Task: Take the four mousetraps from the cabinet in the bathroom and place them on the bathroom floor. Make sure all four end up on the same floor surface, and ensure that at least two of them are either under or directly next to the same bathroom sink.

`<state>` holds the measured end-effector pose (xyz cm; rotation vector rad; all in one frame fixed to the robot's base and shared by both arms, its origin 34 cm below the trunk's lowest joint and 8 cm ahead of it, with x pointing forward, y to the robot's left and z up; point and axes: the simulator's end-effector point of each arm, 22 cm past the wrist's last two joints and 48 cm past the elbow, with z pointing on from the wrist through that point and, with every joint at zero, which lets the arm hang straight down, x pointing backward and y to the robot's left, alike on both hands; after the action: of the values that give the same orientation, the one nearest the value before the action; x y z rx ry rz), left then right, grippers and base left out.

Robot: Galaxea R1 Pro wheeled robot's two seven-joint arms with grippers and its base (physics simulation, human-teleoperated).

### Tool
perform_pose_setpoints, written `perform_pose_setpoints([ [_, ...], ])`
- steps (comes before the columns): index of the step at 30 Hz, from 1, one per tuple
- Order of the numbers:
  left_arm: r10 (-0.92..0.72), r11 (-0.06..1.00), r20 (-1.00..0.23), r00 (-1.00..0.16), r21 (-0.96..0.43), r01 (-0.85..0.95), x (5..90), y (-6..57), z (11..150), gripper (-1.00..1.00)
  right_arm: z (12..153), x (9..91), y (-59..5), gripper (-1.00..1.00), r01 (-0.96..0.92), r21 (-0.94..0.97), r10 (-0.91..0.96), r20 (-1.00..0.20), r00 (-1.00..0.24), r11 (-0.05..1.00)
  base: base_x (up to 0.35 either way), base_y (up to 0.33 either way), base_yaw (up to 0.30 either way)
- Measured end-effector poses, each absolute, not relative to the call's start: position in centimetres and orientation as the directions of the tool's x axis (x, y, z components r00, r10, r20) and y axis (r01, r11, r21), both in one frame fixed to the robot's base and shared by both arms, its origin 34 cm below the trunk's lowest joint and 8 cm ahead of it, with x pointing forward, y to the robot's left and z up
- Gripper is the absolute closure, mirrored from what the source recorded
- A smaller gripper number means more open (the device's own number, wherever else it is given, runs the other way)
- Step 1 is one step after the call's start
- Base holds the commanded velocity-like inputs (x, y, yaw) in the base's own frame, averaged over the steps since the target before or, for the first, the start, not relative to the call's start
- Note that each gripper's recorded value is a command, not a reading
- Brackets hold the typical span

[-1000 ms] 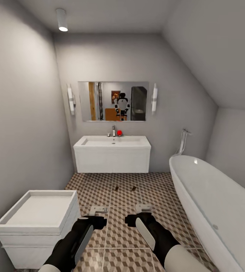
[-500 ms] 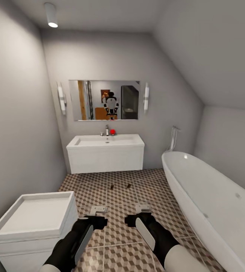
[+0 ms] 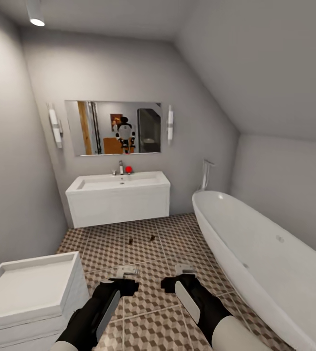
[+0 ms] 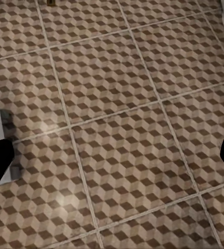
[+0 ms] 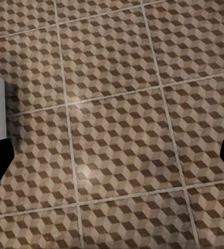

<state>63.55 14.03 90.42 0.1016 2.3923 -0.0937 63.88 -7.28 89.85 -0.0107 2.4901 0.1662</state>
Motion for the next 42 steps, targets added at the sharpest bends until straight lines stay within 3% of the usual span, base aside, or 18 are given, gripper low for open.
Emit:
perform_pose_setpoints([
  [42, 0.046, 0.994, -0.685, -0.727, -0.040, 0.101, 63.64, 13.99, 90.73, -1.00, 90.08, 63.98, -7.34, -1.00, -0.046, 0.117, 0.034, -0.607, -0.794, 0.992, -0.014, 0.008, -0.266],
])
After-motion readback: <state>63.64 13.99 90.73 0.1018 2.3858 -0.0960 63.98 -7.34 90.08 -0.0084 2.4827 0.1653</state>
